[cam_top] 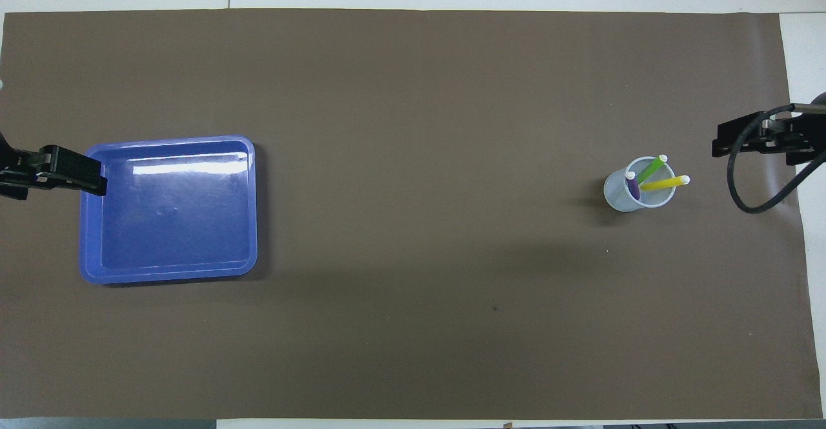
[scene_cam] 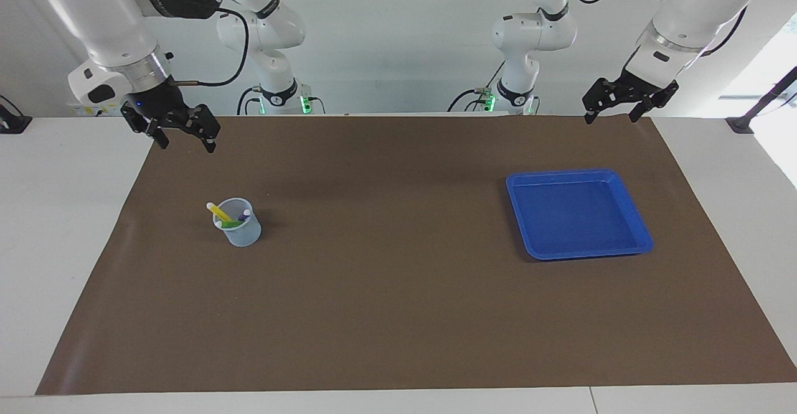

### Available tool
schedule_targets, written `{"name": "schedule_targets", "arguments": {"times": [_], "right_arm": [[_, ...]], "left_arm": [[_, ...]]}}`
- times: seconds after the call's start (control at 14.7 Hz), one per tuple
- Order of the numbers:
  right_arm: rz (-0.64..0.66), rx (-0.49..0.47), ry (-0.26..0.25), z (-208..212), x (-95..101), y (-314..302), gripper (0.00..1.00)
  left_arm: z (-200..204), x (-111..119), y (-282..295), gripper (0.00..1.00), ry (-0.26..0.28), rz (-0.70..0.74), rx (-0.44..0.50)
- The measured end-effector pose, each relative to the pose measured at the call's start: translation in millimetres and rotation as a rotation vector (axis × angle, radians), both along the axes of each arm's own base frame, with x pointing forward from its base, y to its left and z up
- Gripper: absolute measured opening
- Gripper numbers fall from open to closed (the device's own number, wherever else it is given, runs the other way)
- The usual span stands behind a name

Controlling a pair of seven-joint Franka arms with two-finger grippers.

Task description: Transfer and insert pens with both arms

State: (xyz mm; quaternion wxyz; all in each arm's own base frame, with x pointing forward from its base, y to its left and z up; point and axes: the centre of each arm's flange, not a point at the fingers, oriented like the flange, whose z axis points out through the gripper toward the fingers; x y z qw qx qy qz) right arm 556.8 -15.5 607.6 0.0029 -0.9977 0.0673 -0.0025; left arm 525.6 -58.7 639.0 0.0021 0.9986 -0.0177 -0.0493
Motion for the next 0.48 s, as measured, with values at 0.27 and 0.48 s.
{"name": "schedule_targets", "arguments": {"times": [0.27,0.48], "right_arm": [[0.004,0.0,0.0,0.1,0.0,2.2,1.0],[0.006,0.0,0.0,0.1,0.0,3.1,1.0]], "left_arm": [[0.0,0.0,0.0,1.0,0.0,0.0,0.0],[0.0,0.0,0.0,1.0,0.0,0.0,0.0]]}}
